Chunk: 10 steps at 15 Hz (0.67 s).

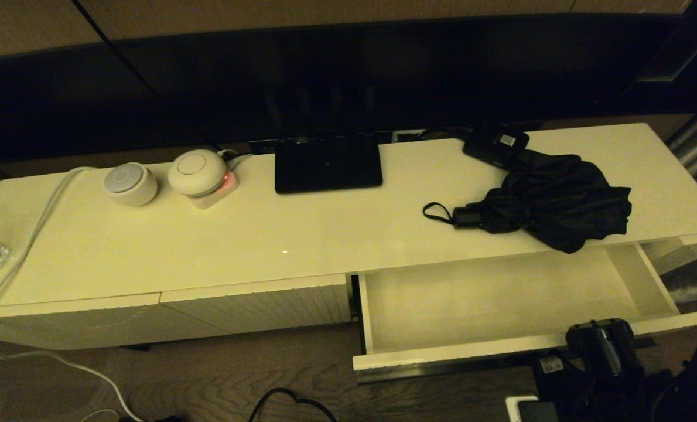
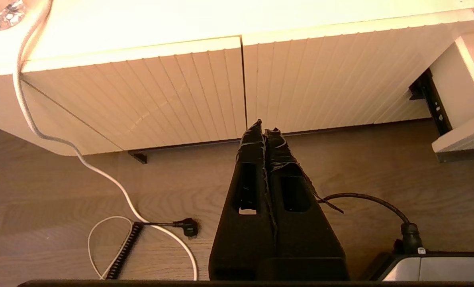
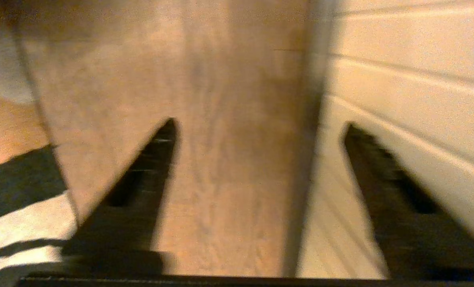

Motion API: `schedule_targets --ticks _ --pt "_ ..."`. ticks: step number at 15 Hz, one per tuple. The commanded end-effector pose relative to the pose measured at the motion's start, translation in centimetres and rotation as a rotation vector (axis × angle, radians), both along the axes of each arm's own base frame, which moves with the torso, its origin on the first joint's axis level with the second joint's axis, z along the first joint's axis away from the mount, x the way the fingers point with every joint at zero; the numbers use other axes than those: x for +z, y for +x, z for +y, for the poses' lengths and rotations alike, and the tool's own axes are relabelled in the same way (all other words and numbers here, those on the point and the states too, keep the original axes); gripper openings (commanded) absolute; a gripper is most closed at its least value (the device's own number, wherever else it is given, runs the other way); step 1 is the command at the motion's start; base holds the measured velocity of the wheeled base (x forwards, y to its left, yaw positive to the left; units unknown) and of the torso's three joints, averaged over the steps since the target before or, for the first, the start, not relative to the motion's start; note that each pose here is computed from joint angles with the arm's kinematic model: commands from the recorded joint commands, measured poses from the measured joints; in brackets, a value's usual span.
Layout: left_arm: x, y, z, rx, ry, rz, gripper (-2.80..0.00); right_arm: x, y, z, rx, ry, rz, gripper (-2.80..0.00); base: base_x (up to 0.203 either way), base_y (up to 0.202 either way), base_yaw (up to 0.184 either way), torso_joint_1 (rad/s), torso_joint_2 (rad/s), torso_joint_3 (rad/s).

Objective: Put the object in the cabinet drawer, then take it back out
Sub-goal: Open the drawer

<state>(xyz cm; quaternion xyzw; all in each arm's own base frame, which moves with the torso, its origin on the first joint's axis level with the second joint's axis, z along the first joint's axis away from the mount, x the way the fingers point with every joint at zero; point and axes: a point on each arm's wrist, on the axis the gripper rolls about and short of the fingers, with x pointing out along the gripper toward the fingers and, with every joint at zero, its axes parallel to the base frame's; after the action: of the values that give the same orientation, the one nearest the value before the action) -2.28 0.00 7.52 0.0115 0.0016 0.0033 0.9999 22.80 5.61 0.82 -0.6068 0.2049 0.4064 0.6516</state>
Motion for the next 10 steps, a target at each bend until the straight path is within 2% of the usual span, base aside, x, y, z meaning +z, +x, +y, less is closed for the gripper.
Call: schedule_targets --ticks 1,5,10 --pt "-0.1 0.0 0.0 0.001 0.0 0.003 -2.8 2.6 -0.7 -0.2 -0.006 0.027 -0.098 -2.8 0.0 0.0 0.0 0.0 0.0 0.0" --pt "-0.1 0.0 0.0 0.001 0.0 0.003 -2.8 5.9 -3.7 -0.9 -0.019 0.045 -0.151 -2.8 0.0 0.0 0.0 0.0 0.0 0.0" --pt "-0.1 0.0 0.0 0.001 0.0 0.003 -2.8 11.0 -9.7 -2.6 -0.051 0.051 -0.201 -2.8 0.0 0.0 0.0 0.0 0.0 0.0"
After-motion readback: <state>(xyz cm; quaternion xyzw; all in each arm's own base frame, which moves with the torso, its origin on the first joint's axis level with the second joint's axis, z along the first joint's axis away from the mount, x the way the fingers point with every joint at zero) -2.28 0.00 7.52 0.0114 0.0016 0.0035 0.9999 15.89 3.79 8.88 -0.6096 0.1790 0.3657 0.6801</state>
